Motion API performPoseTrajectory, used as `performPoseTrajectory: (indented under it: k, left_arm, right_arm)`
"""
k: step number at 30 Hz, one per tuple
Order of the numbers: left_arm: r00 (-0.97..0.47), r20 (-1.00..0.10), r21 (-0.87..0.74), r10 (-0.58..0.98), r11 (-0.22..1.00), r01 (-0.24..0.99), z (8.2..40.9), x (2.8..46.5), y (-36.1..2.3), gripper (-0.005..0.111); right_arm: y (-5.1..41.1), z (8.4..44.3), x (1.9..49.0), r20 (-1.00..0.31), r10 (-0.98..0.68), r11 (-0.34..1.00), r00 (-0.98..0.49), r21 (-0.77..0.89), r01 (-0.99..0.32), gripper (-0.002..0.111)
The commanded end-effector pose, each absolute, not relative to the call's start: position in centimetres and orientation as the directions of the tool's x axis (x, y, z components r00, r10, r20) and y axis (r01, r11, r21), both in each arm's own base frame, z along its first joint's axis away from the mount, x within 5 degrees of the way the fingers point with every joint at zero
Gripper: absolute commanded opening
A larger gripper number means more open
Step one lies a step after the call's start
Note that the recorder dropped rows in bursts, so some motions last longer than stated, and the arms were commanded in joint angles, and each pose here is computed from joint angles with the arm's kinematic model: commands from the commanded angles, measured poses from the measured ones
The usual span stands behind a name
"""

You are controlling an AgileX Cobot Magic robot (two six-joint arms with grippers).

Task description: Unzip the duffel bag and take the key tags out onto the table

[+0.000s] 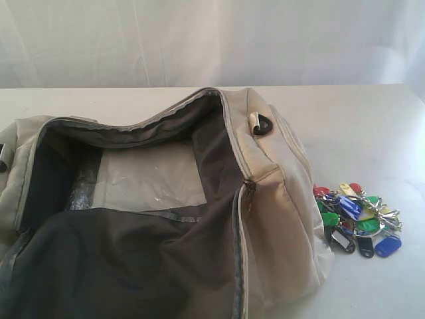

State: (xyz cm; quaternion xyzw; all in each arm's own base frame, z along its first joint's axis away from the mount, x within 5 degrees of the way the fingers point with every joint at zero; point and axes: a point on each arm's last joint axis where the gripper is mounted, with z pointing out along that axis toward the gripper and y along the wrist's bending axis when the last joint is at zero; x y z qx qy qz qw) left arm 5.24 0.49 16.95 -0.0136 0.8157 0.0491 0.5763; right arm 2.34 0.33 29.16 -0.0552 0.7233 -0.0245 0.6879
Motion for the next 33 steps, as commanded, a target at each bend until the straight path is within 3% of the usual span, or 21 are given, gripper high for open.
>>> performPoseTrajectory:
  k: [1, 10, 17, 23, 33]
  left_arm:
    - [-0.330, -0.943, 0.063, 0.032, 0.995, -0.083, 16.9, 5.2, 0.5, 0.000]
    - [-0.330, -0.943, 0.063, 0.032, 0.995, -0.083, 16.9, 5.2, 0.5, 0.000]
    - [-0.330, -0.943, 0.063, 0.032, 0.995, -0.083, 16.9, 5.2, 0.5, 0.000]
    - [-0.330, -0.943, 0.063, 0.032, 0.995, -0.083, 16.9, 5.2, 0.5, 0.000]
    - [-0.330, -0.943, 0.063, 0.032, 0.995, -0.083, 16.9, 5.2, 0.5, 0.000]
  right_arm:
    - [0.3, 24.6, 3.8, -0.979, -0.114, 0.993, -0.172, -0.107, -0.049, 0.000]
    - [0.3, 18.1, 5.3, -0.961, -0.079, 0.996, -0.264, -0.067, -0.053, 0.000]
    - [0.2, 18.3, 5.4, -0.970, -0.037, 0.999, -0.240, -0.032, -0.027, 0.000]
    - [-0.5, 18.4, 5.4, -0.972, -0.003, 0.993, -0.237, -0.030, 0.111, 0.000]
    - [-0.6, 18.6, 5.4, -0.976, -0.004, 0.992, -0.219, -0.031, 0.119, 0.000]
